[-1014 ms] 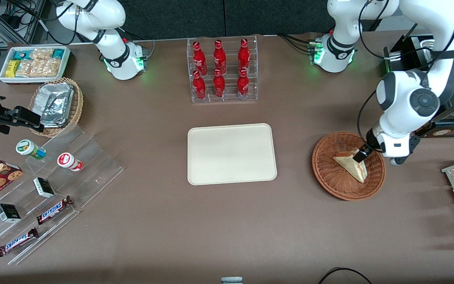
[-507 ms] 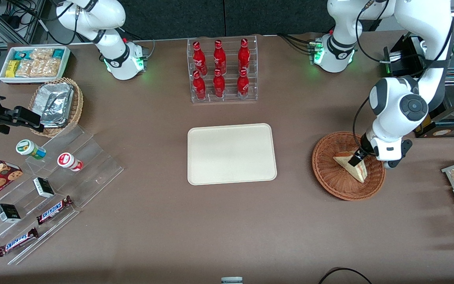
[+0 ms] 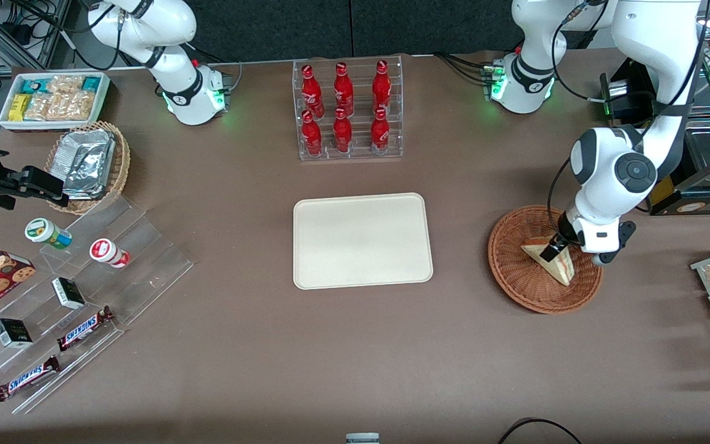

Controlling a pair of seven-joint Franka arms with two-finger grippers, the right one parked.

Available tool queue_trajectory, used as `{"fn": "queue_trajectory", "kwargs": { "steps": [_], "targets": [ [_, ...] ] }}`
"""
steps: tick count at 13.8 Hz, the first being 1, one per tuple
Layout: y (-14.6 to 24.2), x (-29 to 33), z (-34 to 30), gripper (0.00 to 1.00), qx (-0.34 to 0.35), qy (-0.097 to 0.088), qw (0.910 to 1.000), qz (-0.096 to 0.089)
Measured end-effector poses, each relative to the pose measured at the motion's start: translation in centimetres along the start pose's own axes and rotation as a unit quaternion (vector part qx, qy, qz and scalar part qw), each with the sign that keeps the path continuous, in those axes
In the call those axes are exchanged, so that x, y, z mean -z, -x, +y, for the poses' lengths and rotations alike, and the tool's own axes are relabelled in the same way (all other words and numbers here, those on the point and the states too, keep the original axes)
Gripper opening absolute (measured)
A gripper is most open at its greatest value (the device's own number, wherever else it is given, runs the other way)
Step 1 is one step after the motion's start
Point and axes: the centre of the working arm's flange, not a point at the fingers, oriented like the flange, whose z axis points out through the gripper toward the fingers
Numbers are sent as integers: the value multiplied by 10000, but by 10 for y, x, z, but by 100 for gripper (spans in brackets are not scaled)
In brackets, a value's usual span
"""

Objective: Place sandwich from basket to tray
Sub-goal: 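Close the left gripper on the sandwich and lift it from the basket, then carry the sandwich with the left gripper over the cream tray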

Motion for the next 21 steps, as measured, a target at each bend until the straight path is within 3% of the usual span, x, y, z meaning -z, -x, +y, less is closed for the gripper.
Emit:
{"fn": "queue_trajectory", "kwargs": {
  "steps": [4, 6, 9, 11, 13, 17, 21],
  "targets": [
    [0, -4, 0, 49, -1, -11, 10000, -9],
    [0, -2, 0, 33, -4, 8, 10000, 7],
    [1, 17, 7, 25, -318, 2, 9995, 89],
    [8, 56, 26, 16, -672, -132, 9976, 24],
    [26, 108, 60, 15, -1004, -287, 9945, -79],
    [86, 184, 131, 15, -1674, -324, 9853, -84],
    [162, 184, 182, 15, -2287, -266, 9731, -55]
  ]
}}
